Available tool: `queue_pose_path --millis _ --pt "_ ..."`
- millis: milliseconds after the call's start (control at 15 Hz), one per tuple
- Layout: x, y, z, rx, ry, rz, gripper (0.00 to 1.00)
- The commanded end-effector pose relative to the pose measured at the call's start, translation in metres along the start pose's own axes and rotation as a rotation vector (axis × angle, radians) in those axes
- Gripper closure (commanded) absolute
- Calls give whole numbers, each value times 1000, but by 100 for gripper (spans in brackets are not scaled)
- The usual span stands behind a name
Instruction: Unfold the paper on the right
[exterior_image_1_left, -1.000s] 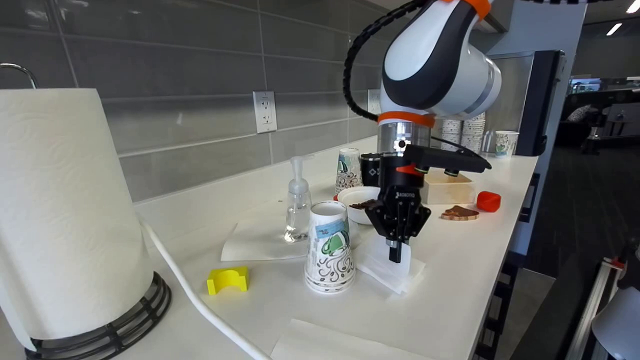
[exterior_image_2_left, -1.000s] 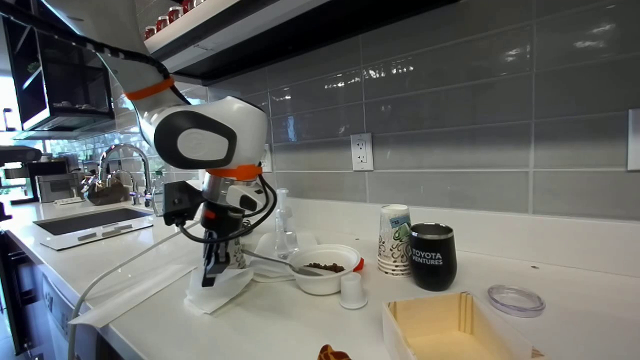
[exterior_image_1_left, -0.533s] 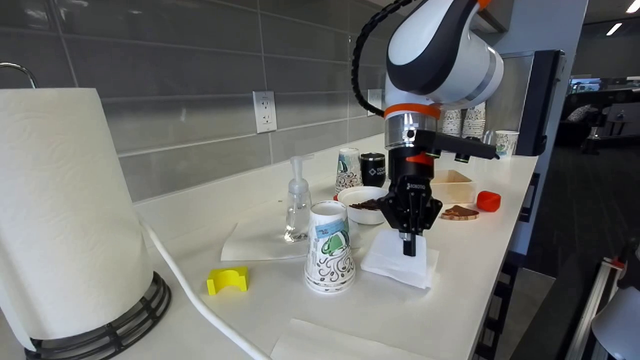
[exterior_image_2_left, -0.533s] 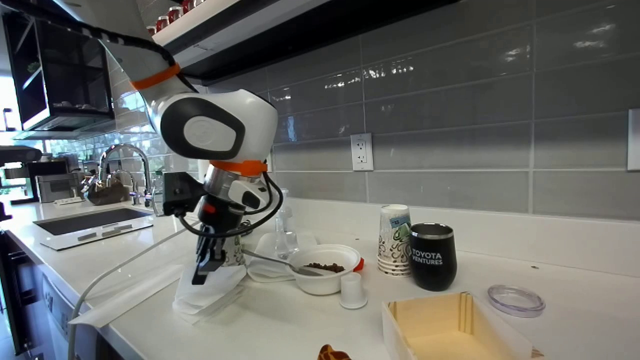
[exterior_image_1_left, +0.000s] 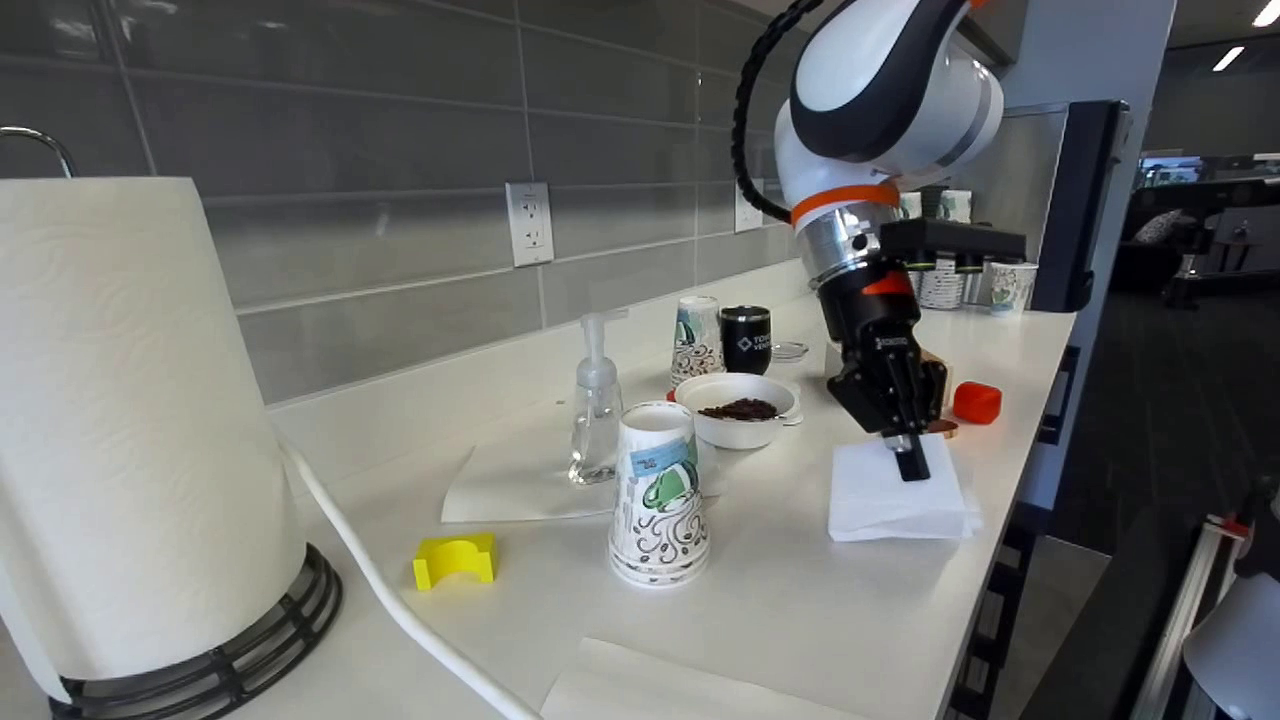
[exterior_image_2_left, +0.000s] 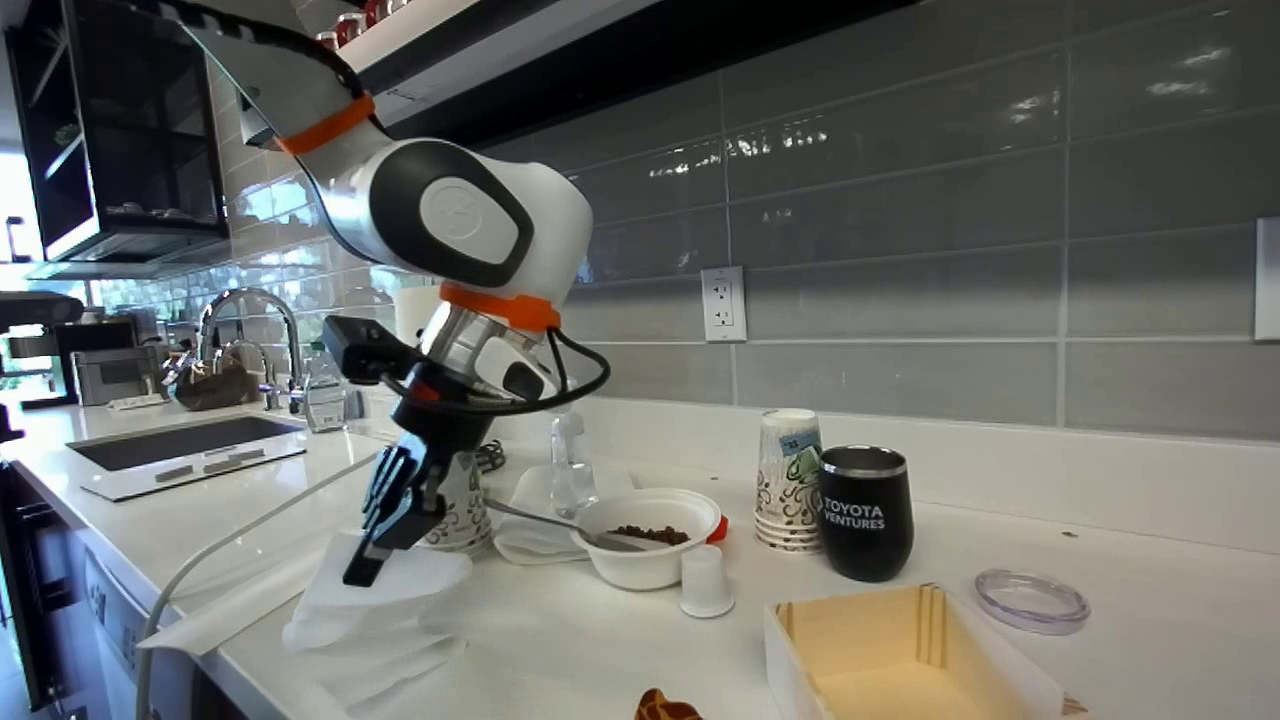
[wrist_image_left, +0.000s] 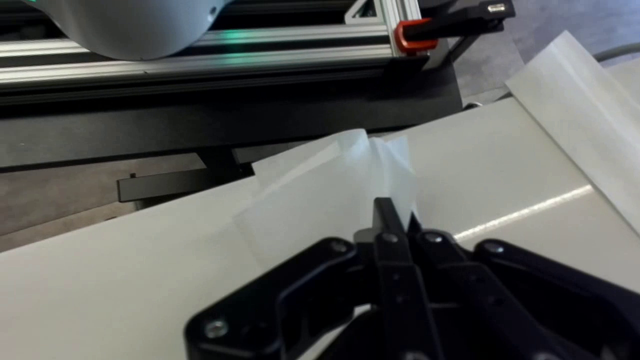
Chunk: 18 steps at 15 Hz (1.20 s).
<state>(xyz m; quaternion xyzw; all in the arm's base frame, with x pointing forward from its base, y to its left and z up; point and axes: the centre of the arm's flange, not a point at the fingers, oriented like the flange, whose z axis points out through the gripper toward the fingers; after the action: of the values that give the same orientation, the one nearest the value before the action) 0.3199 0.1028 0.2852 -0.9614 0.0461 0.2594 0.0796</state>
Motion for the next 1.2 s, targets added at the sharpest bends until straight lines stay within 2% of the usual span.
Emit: queue_pose_path --millis 0,267,467,933,1133 --pt "2 -4 -22 -109 -98 -11 100" --pt "7 -16 -27 -266 -189 34 100" --pt "16 -27 -24 -388 -209 92 100" --pt "29 -55 -6 -684 -82 243 100" --pt "20 -60 -5 -733 -58 234 100"
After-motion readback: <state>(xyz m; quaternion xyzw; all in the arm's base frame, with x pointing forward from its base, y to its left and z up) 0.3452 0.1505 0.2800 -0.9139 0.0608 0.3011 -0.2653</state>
